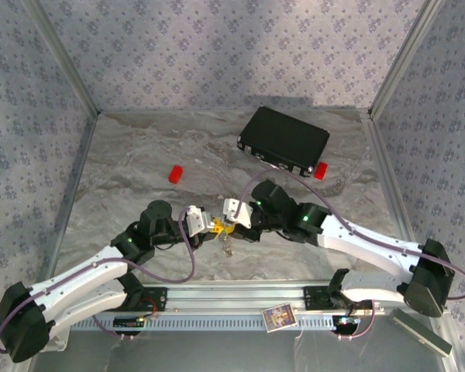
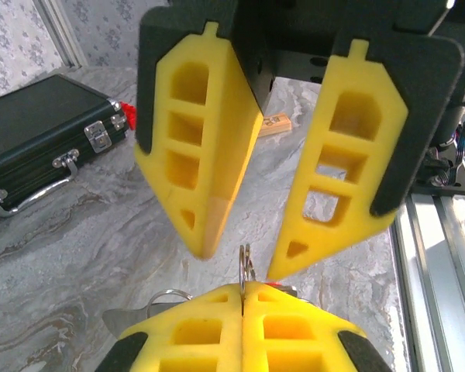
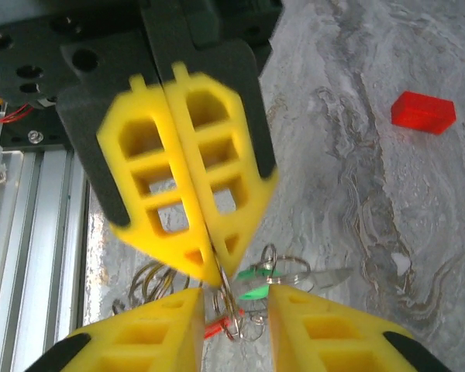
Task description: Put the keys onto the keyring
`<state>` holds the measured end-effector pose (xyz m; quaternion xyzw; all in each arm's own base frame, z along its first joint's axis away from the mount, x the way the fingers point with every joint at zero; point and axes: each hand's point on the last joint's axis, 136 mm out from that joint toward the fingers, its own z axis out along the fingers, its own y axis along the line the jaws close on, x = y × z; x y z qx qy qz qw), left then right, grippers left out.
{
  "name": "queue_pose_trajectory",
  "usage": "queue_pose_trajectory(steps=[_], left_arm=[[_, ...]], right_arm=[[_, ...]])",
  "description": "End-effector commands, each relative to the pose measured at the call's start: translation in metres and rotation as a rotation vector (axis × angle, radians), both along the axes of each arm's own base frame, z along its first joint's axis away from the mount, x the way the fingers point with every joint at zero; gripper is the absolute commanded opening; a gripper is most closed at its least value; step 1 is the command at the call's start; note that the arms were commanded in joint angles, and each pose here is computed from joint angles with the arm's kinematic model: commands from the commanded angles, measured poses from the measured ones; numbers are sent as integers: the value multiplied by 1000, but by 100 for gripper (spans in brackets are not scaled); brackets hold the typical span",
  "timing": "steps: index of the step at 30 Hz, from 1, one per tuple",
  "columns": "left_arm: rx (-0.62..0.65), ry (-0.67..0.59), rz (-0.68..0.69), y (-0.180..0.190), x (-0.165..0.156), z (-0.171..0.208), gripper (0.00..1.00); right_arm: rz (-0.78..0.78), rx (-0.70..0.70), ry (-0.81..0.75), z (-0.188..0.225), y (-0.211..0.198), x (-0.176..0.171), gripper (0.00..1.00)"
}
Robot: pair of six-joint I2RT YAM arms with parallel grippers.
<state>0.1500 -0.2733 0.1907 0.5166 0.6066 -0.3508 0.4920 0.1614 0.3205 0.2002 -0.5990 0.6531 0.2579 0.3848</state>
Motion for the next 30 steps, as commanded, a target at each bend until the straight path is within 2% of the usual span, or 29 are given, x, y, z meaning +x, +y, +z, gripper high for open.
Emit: queue_pose_trajectory(steps=[1, 5, 19, 23, 26, 27, 30], left_arm=[[-126, -31, -7, -3, -2, 19, 0], [-164, -34, 7, -3, 0, 22, 0], [-158, -15, -10, -4, -3, 16, 0], [-160, -14, -18, -5, -4, 17, 0], [-162, -16, -18, -5, -4, 19, 0], [-160, -14, -16, -5, -3, 19, 2], [-143, -13, 1, -4, -1, 18, 20]], right_arm=[[-9, 151, 49, 16, -2, -1, 30], [-32, 205, 91, 12, -5, -1, 30], [-23, 228, 142, 0, 1, 0, 28], [-16, 230, 150, 0, 4, 0, 22], [-7, 226, 153, 0, 5, -1, 12], [-2, 223, 152, 1, 6, -2, 8], [6, 211, 139, 4, 5, -1, 0]])
